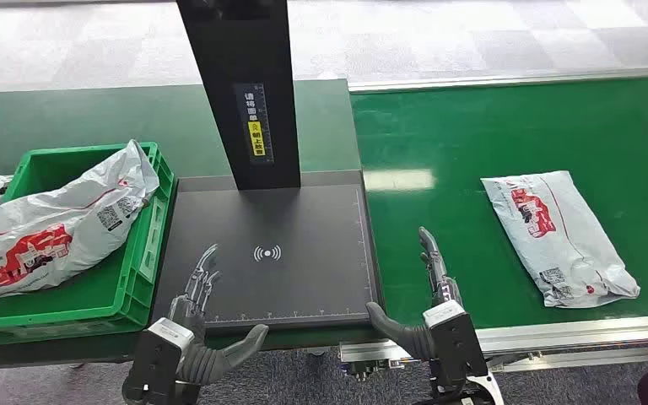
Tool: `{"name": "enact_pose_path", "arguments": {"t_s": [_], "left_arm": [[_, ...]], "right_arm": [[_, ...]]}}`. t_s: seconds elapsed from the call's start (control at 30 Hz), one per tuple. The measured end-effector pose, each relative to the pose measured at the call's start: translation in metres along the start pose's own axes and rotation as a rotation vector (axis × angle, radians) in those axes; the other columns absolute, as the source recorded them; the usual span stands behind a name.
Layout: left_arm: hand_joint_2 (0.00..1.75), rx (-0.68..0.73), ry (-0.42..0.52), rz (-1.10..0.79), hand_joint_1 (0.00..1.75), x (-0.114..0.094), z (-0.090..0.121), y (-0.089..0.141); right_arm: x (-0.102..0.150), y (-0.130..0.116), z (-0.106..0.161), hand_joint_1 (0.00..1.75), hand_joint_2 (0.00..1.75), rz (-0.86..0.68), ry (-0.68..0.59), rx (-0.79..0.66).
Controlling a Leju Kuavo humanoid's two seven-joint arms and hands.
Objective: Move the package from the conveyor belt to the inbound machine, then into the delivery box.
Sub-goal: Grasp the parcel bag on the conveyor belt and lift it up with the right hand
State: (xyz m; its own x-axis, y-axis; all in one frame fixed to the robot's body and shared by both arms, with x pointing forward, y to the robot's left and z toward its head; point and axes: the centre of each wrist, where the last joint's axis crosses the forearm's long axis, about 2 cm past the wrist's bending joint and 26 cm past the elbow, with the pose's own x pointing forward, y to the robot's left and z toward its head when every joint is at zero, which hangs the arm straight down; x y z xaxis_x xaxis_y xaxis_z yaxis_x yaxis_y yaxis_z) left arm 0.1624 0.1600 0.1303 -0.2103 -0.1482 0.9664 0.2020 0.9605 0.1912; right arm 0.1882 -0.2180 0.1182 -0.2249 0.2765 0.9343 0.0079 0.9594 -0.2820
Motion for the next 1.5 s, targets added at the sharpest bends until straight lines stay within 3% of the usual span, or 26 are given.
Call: {"name": "enact_pose_path", "arguments": {"t_s": [0.17, 0.3, 0.43, 0.57, 0.73, 0.9, 1.13, 1.5], "left_arm": [[1.75, 0.006, 0.003, -0.001, 0.0, -0.001, 0.001, 0.0], [1.75, 0.008, 0.016, 0.001, 0.0, -0.002, 0.006, 0.0], [1.75, 0.003, 0.024, 0.006, 0.0, -0.004, 0.008, 0.0], [1.75, 0.0, 0.019, 0.015, 0.0, -0.005, 0.007, 0.003], [1.75, 0.007, 0.009, 0.017, 0.0, -0.005, 0.004, 0.006], [1.75, 0.023, 0.007, 0.013, 0.0, -0.006, -0.001, 0.011], [1.75, 0.04, 0.01, 0.023, 0.0, -0.007, -0.002, 0.013], [1.75, 0.056, 0.033, 0.033, 0.0, -0.012, 0.0, 0.018]], "right_arm": [[-0.002, -0.004, -0.001, 0.0, 1.75, 0.068, 0.004, -0.034], [-0.011, -0.033, -0.007, 0.0, 1.75, 0.209, 0.029, -0.116], [-0.024, -0.085, -0.02, 0.0, 1.75, 0.391, 0.101, -0.232], [-0.046, -0.161, -0.032, 0.0, 1.75, 0.525, 0.241, -0.342], [-0.066, -0.238, -0.045, 0.0, 1.75, 0.593, 0.413, -0.427], [-0.092, -0.291, -0.058, 0.0, 1.75, 0.584, 0.576, -0.495], [-0.118, -0.31, -0.062, 0.0, 1.75, 0.487, 0.686, -0.499], [-0.127, -0.334, -0.064, 0.0, 1.75, 0.445, 0.87, -0.488]]}}
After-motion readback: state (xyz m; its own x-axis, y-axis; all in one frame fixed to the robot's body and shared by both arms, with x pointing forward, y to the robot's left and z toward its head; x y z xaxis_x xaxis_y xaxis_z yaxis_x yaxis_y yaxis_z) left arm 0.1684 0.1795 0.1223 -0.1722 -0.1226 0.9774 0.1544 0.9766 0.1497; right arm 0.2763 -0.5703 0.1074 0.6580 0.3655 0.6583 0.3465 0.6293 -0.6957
